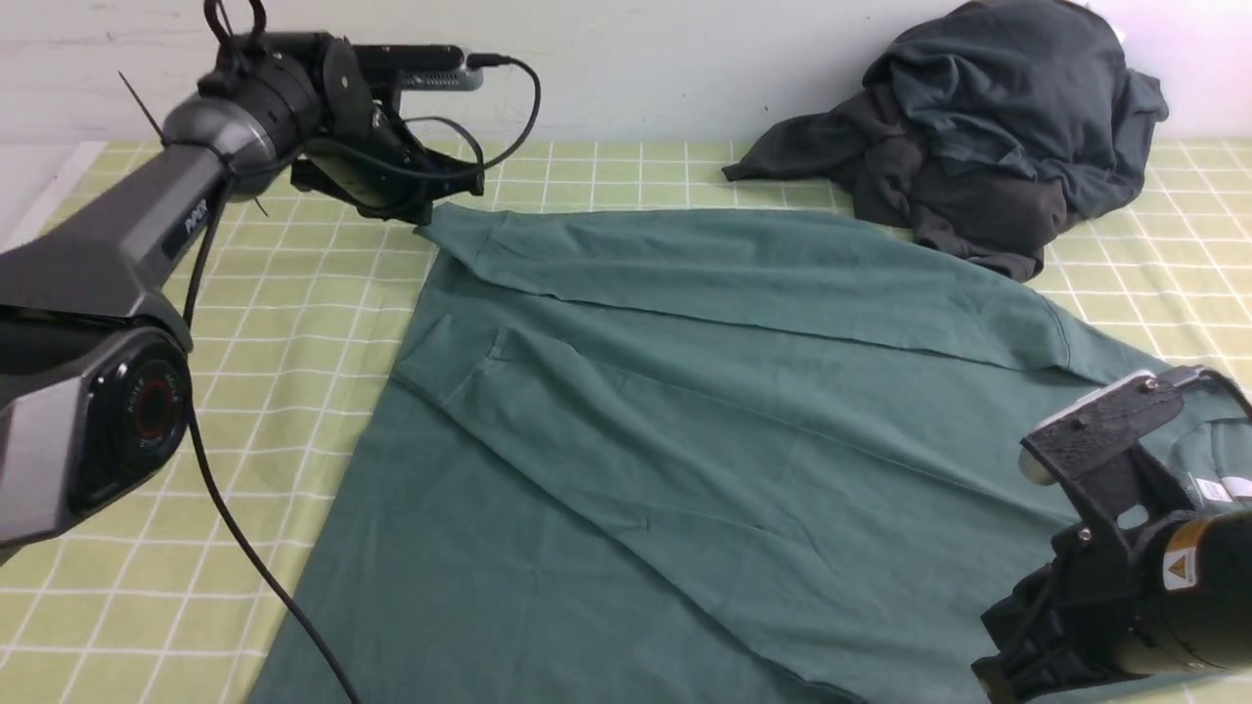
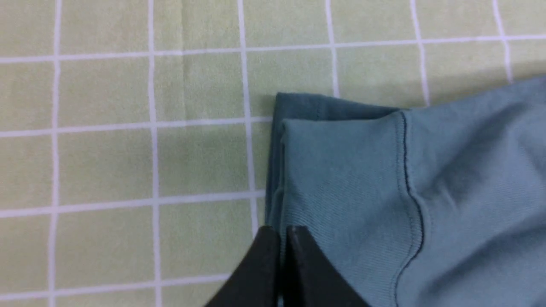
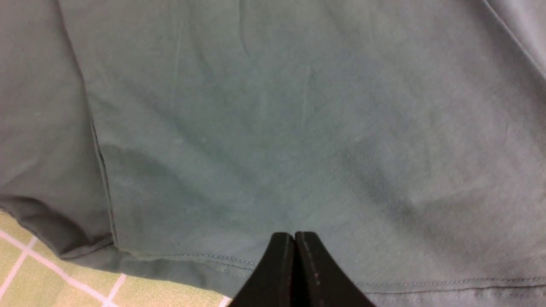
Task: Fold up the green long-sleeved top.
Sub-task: Use the left arm to drag and drop the cuff onto the cuff closest to the left arm, then use both arms simultaneously to clamp the lower edge of the clothing fabric, then use both arms to drag the lower edge of the fabric forward and fold it over the upper edge
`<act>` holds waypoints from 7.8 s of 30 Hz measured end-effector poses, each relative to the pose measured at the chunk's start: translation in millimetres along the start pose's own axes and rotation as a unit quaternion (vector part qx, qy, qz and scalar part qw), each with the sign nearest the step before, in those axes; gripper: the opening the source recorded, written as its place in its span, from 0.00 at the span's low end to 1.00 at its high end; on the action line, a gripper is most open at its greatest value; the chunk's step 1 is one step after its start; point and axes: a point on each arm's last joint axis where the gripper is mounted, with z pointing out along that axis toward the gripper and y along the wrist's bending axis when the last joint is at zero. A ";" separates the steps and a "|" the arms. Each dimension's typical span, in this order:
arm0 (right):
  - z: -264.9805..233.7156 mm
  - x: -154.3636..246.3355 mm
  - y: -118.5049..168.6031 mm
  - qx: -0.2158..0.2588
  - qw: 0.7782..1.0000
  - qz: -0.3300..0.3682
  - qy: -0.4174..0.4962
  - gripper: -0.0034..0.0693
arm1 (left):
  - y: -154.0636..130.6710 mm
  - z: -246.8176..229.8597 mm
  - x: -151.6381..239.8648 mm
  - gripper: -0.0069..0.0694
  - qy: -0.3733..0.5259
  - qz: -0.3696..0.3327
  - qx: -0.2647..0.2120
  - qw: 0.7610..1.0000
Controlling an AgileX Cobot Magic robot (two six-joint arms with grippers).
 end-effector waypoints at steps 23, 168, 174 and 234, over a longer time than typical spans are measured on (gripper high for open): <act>-8.8 1.7 1.6 -0.006 1.000 -0.004 0.007 0.04 | -19.3 -94.9 68.0 0.10 0.153 0.098 0.029 0.983; 42.1 13.8 -21.0 0.038 0.894 -0.416 0.163 0.26 | -57.8 -196.6 254.9 0.10 0.154 0.288 0.062 0.943; 40.1 17.9 -22.9 0.039 0.889 -0.415 0.189 0.53 | -57.8 -196.6 255.0 0.10 0.155 0.288 0.063 0.943; 4.7 2.7 -37.8 0.158 0.891 -0.419 0.080 0.04 | -61.2 -227.5 195.6 0.10 0.081 0.184 0.019 0.979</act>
